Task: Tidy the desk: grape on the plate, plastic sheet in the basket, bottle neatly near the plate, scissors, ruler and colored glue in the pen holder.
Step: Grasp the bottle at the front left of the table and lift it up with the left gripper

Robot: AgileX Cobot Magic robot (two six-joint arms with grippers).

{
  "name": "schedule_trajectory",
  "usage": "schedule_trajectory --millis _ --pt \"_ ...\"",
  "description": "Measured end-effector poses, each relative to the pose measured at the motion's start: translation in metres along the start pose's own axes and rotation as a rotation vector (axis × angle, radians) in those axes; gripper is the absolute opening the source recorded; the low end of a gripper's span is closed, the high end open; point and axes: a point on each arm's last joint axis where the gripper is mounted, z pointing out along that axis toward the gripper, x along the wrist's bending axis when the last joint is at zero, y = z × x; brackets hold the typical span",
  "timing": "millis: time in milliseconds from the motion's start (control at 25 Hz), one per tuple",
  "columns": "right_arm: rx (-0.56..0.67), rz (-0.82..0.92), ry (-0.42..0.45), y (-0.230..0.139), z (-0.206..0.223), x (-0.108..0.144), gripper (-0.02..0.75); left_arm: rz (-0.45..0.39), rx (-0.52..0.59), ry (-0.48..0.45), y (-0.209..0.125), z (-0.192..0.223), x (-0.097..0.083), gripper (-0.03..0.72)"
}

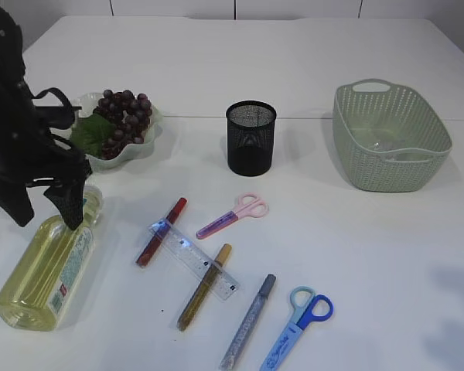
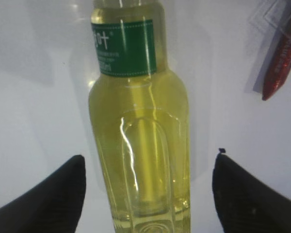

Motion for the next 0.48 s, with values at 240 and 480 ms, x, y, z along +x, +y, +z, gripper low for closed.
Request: schedule_trajectory --millis 240,480 --pt "-0.001 -0.001 -0.004 0.000 0.000 0.000 0.545 -0.004 0.037 0.006 0.008 0.019 0.002 0.590" --pt "-0.003 -0.002 -0.008 0.000 0.000 -0.001 0.545 -0.002 0.027 0.006 0.021 0.026 0.001 0.589"
